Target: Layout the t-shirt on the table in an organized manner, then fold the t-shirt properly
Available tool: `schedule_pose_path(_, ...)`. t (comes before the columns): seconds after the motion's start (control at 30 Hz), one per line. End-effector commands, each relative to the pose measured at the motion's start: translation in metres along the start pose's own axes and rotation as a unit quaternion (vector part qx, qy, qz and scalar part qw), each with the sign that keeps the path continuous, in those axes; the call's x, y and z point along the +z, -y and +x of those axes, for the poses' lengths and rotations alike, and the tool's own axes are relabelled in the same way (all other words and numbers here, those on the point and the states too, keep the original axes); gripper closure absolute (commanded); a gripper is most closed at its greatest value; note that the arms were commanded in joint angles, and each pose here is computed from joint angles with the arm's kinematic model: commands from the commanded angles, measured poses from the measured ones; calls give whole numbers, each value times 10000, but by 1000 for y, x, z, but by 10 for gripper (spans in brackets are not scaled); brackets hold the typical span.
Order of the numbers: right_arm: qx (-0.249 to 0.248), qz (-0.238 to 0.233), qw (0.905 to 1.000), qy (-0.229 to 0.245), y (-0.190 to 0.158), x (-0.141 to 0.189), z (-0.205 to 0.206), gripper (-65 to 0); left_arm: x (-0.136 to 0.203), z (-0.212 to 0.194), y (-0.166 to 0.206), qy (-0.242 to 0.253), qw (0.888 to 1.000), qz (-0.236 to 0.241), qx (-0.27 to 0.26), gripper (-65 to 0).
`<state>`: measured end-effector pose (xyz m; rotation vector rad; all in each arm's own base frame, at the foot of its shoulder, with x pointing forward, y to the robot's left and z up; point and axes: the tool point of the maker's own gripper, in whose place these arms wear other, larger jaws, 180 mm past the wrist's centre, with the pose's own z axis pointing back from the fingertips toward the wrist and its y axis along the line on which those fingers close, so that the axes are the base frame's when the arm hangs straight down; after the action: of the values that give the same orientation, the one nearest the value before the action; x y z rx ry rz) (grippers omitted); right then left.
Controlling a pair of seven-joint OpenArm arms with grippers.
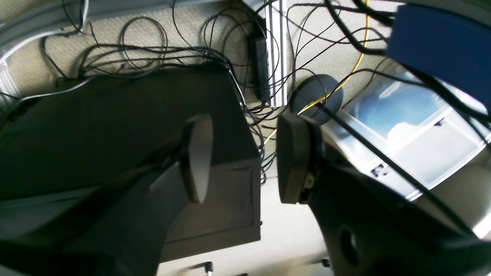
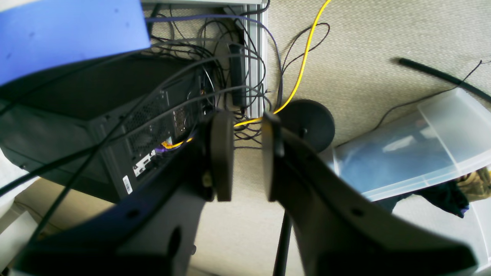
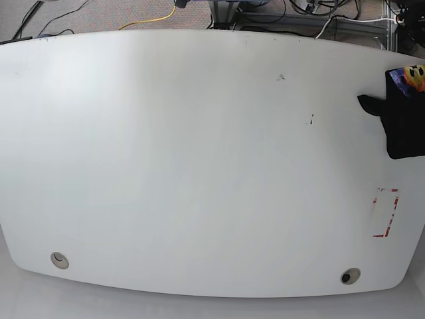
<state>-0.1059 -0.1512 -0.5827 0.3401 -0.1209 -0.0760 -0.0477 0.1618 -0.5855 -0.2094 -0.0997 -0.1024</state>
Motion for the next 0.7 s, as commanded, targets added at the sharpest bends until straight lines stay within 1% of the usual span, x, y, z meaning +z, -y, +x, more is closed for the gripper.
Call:
schedule_pose_path(0.0,-83,102,9999,-49,-2,-7,-4,-122,-9,-8,0,-10,9998,-73,183,-251)
schedule_pose_path(0.13,-84,204,9997,-128,-8,-20,-2,-122,-27,-10,-1,-94,9989,-123,440,-251)
schedule_pose_path(0.17,-77,163,9998,-131,-7,-24,1,-122,-31,-11,-8,-136,9987,-37,482,-251)
schedule_pose_path(0.3,-58,71,9999,-146,-5,-34,11,-122,-42,-18,-24,-268,9980,341,469,-251)
schedule_pose_path(0.4,-19,-22,10000,-88,-2,-40,23,-124,-49,-21,-30,-299,9974,513,413,-251)
schedule_pose_path(0.6,16,-264,9996,48,6,-46,43,-128,-59,-11,-33,-416,9964,610,418,-251)
schedule_pose_path(0.67,-3,-312,9995,3,7,-48,43,-128,-60,-9,-35,-437,9958,682,437,-251)
